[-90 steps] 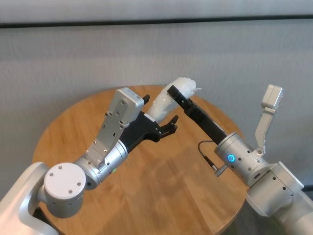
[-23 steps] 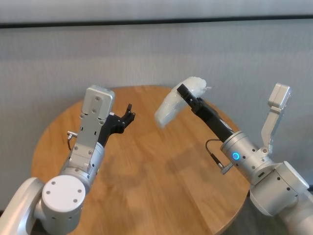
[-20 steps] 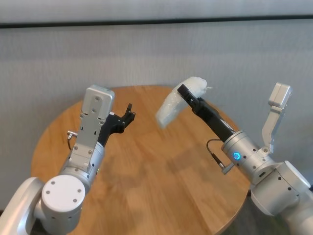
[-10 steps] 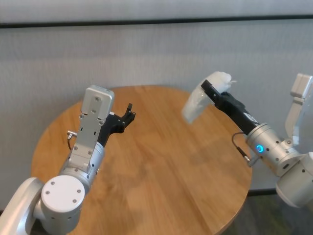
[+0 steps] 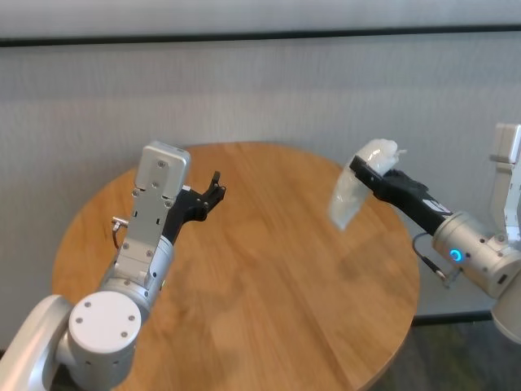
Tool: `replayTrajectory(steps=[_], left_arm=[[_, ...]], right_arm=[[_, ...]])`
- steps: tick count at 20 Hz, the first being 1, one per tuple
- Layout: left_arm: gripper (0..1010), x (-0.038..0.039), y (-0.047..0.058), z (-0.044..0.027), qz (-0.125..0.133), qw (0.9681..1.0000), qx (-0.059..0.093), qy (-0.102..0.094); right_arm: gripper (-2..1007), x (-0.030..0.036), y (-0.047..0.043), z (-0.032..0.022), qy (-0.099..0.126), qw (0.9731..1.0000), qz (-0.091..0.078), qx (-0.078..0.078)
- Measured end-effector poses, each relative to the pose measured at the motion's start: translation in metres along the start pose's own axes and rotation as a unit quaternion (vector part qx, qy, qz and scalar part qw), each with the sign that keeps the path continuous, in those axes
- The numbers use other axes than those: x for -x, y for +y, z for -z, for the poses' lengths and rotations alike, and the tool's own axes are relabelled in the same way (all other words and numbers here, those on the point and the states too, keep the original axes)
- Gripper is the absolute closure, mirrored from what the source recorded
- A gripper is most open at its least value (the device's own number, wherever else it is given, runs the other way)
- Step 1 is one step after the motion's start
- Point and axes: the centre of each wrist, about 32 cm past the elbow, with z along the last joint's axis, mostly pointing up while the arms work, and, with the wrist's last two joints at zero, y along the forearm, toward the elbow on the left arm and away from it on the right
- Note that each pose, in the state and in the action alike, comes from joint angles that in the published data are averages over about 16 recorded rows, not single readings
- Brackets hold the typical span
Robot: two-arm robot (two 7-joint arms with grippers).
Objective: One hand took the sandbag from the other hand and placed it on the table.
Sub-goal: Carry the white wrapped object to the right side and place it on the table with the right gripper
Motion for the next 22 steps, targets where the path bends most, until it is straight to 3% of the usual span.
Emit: replayTrajectory(steps=[5,12,18,22], left_arm=[[8,0.0,0.0,0.0,0.0,1.0,0.0,0.0],[8,-0.0001,0.0,0.0,0.0,1.0,0.001,0.0],[8,-0.0002,0.0,0.0001,0.0,1.0,0.001,0.0],[8,-0.0002,0.0,0.0001,0.0,1.0,0.001,0.0]], right_arm=[[378,-0.0068,-0.0073,-0.0069,-0.029,0.9987,0.024,0.034],[378,-0.0166,-0.0127,-0.0152,-0.066,0.9935,0.052,0.077],[378,-0.0269,-0.0101,-0.0206,-0.102,0.9853,0.064,0.12],[378,-0.0348,-0.0036,-0.0232,-0.124,0.979,0.068,0.147]])
